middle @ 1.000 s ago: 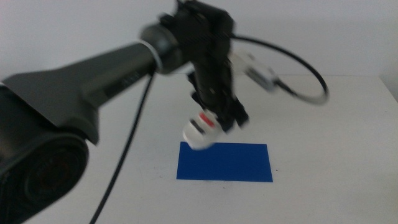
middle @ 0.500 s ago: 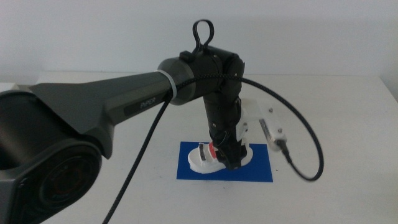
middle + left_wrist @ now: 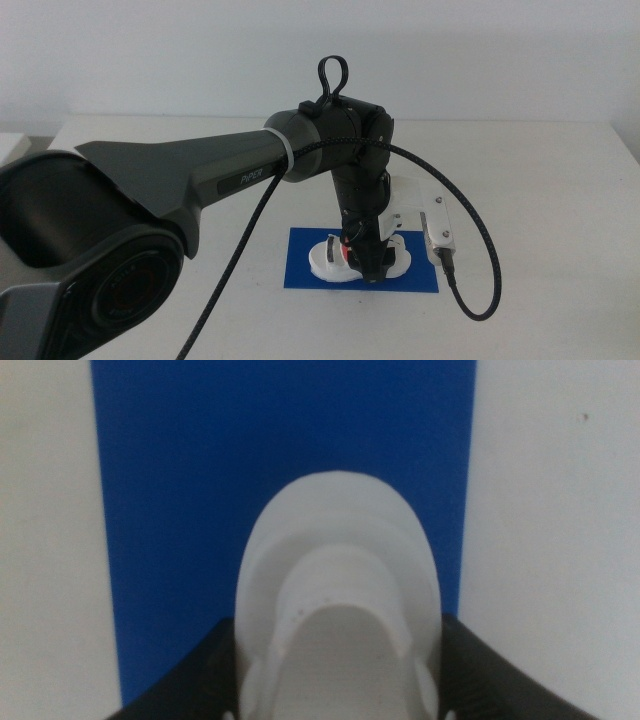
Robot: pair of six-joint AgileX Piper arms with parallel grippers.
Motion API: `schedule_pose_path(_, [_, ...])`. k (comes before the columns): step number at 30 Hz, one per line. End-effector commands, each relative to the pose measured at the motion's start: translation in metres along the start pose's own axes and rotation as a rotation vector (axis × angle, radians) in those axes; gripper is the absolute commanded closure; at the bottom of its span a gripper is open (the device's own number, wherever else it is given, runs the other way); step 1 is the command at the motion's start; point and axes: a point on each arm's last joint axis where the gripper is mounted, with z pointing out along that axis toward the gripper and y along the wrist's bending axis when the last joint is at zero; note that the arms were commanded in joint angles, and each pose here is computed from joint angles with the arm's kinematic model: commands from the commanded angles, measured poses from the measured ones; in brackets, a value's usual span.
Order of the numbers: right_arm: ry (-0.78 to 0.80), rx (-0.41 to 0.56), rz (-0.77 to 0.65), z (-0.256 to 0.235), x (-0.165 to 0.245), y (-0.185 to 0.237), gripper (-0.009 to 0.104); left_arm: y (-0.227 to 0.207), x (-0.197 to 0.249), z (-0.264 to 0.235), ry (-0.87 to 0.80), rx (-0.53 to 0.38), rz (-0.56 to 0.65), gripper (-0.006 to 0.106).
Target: Use one arm to grab the shoe from the table and place it on the mat.
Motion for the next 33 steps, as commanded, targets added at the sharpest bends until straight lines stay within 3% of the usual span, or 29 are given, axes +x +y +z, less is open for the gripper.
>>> schedule_pose_path(1, [-0.009, 0.002, -0.010, 0.000, 0.000, 0.000, 0.016, 0.000, -0.002, 0.001, -0.019, -0.004, 0.000, 0.102])
schedule_pose_path(5, [-0.009, 0.002, -0.010, 0.000, 0.000, 0.000, 0.016, 0.002, -0.002, 0.003, -0.027, -0.013, 0.019, 0.098])
schedule_pose_path(10, [-0.009, 0.002, -0.010, 0.000, 0.000, 0.000, 0.016, 0.003, -0.003, 0.007, -0.037, -0.017, 0.013, 0.084])
schedule_pose_path(15, [-0.009, 0.002, -0.010, 0.000, 0.000, 0.000, 0.016, 0.002, -0.003, 0.010, -0.033, -0.008, 0.011, 0.051])
schedule_pose_path(16, [-0.009, 0.002, -0.010, 0.000, 0.000, 0.000, 0.016, 0.002, -0.002, 0.010, -0.023, -0.009, 0.016, 0.035])
schedule_pose_path(19, [-0.009, 0.002, -0.010, 0.000, 0.000, 0.000, 0.016, 0.003, -0.001, 0.010, -0.011, -0.014, 0.024, 0.011])
schedule_pose_path(20, [-0.009, 0.002, -0.010, 0.000, 0.000, 0.000, 0.016, 0.002, 0.000, 0.010, -0.003, -0.009, 0.027, 0.006])
schedule_pose_path(24, [-0.009, 0.002, -0.010, 0.000, 0.000, 0.000, 0.016, -0.003, -0.001, -0.009, 0.049, 0.091, 0.045, 0.007])
schedule_pose_path(25, [-0.009, 0.002, -0.010, 0.000, 0.000, 0.000, 0.016, 0.000, -0.005, -0.020, 0.034, 0.067, 0.024, 0.007])
schedule_pose_path(29, [-0.009, 0.002, -0.010, 0.000, 0.000, 0.000, 0.016, 0.003, 0.001, -0.085, -0.042, -0.051, -0.270, 0.007])
schedule_pose_path(33, [-0.009, 0.002, -0.010, 0.000, 0.000, 0.000, 0.016, -0.004, 0.045, -0.152, -0.194, -0.042, -0.561, 0.007])
